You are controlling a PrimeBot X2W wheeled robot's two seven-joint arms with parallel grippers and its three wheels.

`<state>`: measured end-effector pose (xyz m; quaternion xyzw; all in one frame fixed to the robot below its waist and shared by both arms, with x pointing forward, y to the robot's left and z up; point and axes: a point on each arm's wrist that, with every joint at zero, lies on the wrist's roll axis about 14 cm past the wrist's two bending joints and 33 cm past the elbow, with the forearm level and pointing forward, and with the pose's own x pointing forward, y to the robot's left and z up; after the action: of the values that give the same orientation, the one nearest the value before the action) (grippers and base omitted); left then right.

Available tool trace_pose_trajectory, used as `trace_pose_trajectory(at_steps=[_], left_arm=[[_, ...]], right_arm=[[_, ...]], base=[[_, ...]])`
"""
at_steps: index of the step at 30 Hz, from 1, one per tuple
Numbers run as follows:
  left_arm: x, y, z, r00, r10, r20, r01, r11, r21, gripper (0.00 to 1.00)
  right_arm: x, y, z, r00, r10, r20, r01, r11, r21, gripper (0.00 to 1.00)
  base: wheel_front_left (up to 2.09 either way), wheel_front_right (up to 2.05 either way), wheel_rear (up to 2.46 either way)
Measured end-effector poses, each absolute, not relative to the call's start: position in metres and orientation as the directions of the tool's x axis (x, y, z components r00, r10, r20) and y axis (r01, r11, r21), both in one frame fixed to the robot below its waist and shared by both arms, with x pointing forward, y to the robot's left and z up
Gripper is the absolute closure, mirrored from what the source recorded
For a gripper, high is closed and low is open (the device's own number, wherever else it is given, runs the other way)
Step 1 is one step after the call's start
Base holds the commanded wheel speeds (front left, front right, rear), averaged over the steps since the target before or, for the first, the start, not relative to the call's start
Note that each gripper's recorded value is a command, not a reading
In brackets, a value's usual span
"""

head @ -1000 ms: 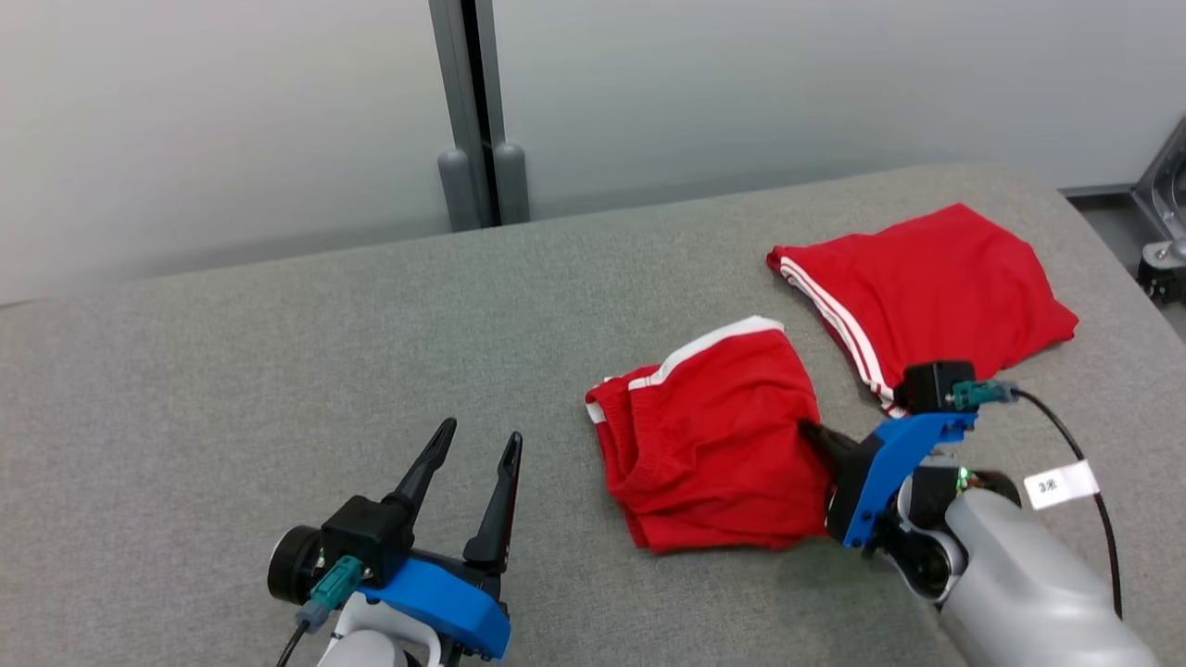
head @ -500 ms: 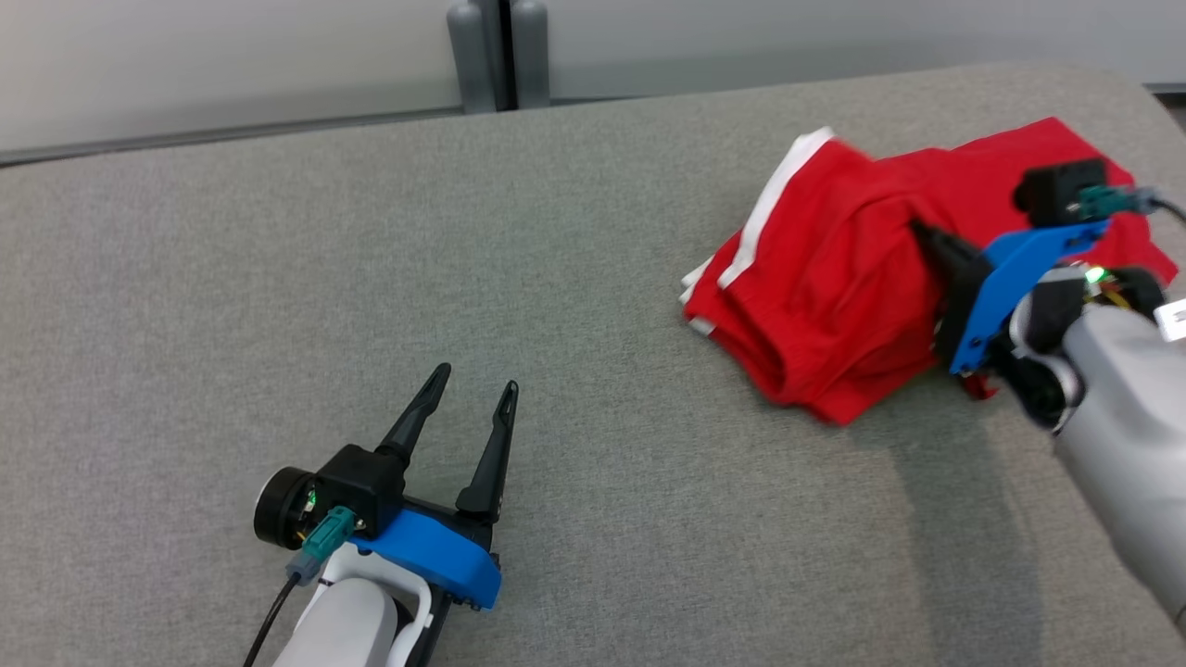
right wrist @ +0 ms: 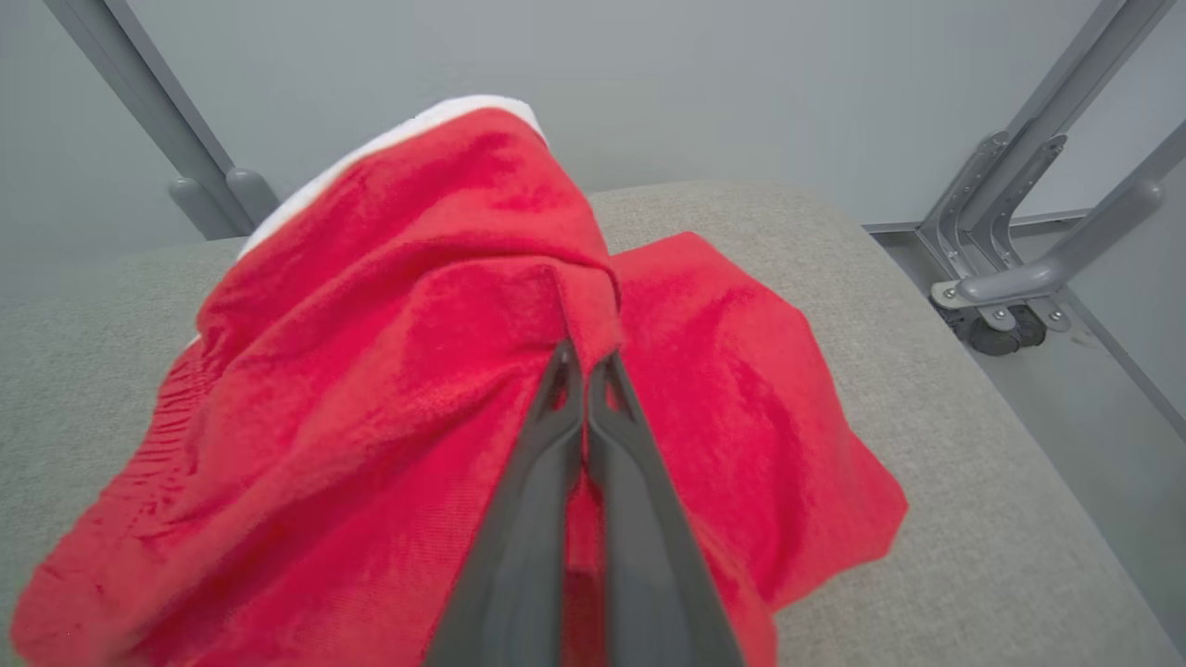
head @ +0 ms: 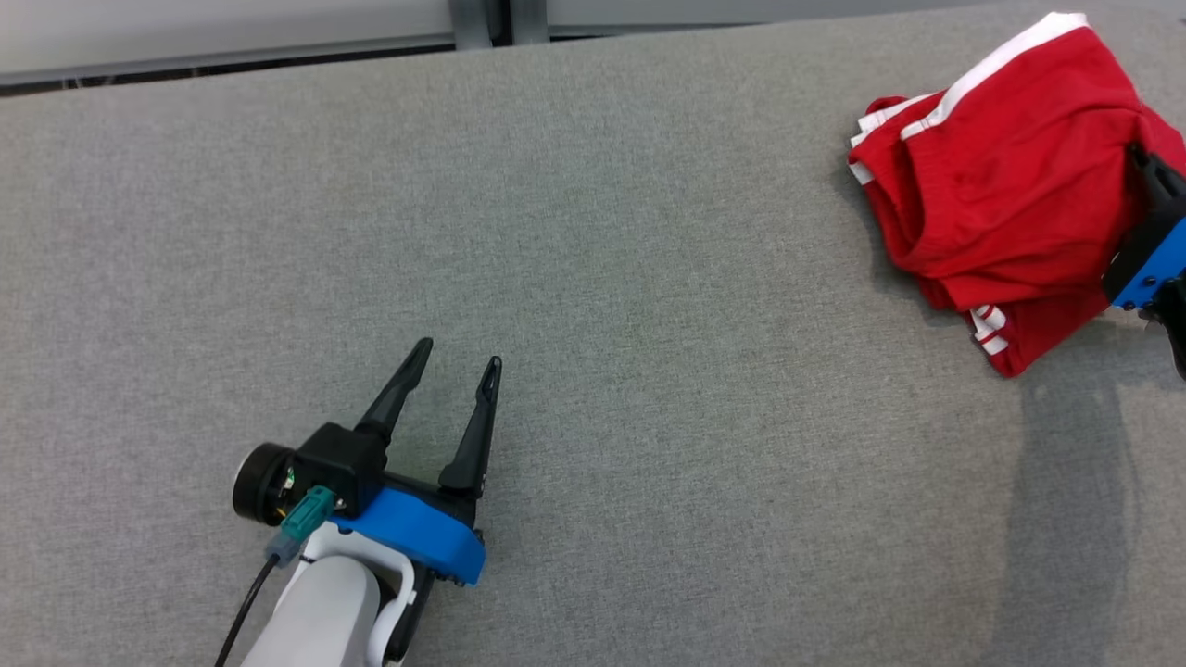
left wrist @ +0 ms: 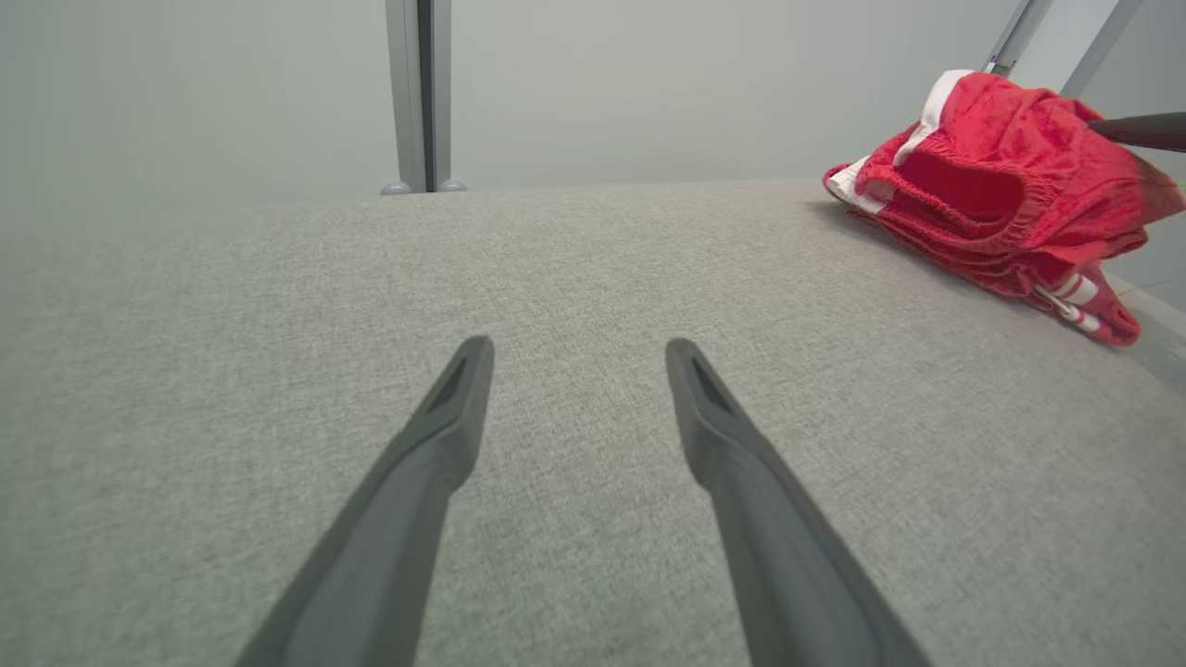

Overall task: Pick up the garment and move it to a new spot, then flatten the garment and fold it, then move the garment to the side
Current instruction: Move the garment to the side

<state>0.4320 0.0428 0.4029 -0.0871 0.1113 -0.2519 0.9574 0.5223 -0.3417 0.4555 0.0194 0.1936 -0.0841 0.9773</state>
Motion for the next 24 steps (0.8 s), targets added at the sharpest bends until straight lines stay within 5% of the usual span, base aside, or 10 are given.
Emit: trace_pose_trajectory(at_steps=[6,8,9,24], left_arm=[[0.443,0.044,0.396,0.848,-0.501,-0.172,0.462,0.859,-0.220,0.00],[0.446,0.047,0.395,0.852,-0.494,-0.176,0.456,0.863,-0.218,0.00],[0.446,0.049,0.394,0.854,-0.489,-0.178,0.451,0.866,-0.217,0.00],[0.431,0.085,0.451,0.921,-0.382,-0.069,0.366,0.915,-0.172,0.00]], right_arm=[[0.525,-0.355,0.436,0.886,-0.213,-0.411,0.207,0.976,-0.061,1.00],[0.528,-0.353,0.432,0.885,-0.211,-0.415,0.193,0.978,-0.084,0.19],[0.529,-0.353,0.431,0.885,-0.212,-0.414,0.193,0.977,-0.086,0.00],[0.513,-0.322,0.485,0.953,-0.146,-0.264,0.120,0.986,-0.113,0.00]], base=[[0.00,0.00,0.00],[0.00,0.00,0.00],[0.00,0.00,0.00],[0.00,0.00,0.00]])
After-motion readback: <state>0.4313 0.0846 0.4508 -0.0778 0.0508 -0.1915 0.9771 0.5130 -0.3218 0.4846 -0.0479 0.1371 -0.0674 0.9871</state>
